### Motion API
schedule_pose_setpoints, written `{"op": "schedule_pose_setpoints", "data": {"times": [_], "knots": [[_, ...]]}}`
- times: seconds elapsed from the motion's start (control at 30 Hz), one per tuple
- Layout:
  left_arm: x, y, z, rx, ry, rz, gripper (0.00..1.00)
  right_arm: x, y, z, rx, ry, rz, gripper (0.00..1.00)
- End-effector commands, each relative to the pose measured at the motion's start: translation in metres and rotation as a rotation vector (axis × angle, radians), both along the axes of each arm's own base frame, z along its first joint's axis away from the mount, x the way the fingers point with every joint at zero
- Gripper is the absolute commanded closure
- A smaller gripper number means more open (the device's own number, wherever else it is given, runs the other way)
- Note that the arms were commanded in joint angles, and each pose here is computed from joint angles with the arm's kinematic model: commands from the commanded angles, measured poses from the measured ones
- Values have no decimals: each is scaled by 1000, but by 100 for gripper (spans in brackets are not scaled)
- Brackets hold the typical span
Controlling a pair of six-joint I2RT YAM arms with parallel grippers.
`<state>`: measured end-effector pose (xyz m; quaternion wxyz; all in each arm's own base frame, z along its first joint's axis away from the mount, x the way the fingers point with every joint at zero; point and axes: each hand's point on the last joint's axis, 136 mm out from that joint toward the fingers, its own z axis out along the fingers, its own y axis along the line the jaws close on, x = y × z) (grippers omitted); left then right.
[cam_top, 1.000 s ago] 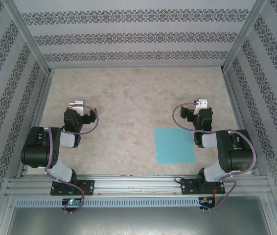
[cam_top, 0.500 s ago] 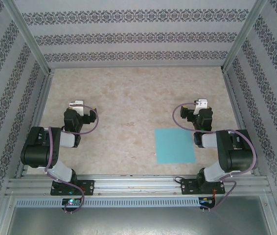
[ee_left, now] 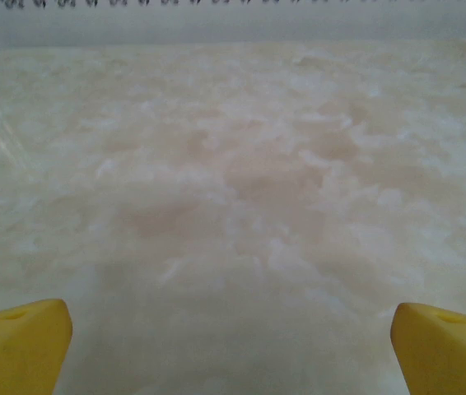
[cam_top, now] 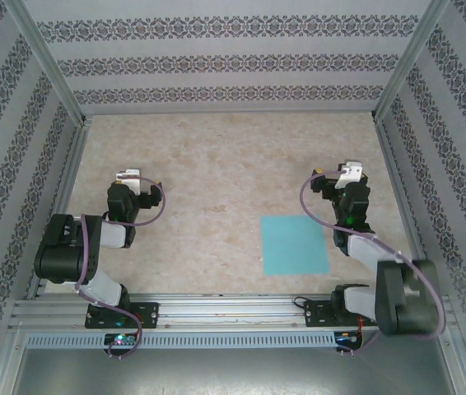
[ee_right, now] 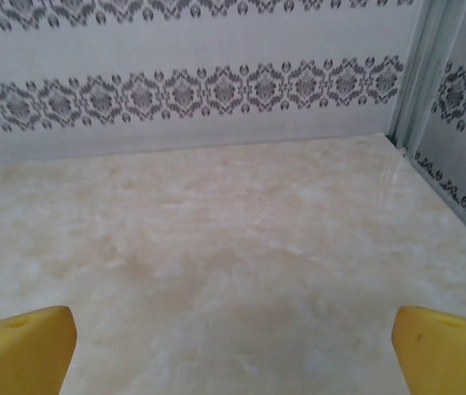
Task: Fold a paper plane with a square sheet of paper (fold left side to right side)
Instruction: Move the square sheet of paper to the center of the table.
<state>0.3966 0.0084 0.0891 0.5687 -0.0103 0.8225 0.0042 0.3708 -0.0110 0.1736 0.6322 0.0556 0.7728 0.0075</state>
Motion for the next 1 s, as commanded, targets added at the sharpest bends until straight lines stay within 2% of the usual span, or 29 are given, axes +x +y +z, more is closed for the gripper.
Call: {"op": "schedule_pose_setpoints", "data": {"times": [0.0,0.1,0.23,0.37,0.57,0.73,0.97], "knots": [[-2,12,34,-4,-26,65,0,-13,8,-1,96,125,15,2],[-8,18,71,-79,-59,126,0,-27,25,1,208,221,63,2],[-13,2,102,-354,-29,130,0,-50,67,0,365,392,198,2],[-26,-36,103,-588,110,11,0,-85,120,-21,450,605,344,3],[-60,-90,82,-791,347,-167,0,-133,178,-68,494,860,448,10],[-83,-127,65,-830,455,-257,3,-155,193,-108,455,1015,430,15],[-86,-138,55,-822,458,-270,6,-155,202,-137,439,1065,416,16]]}}
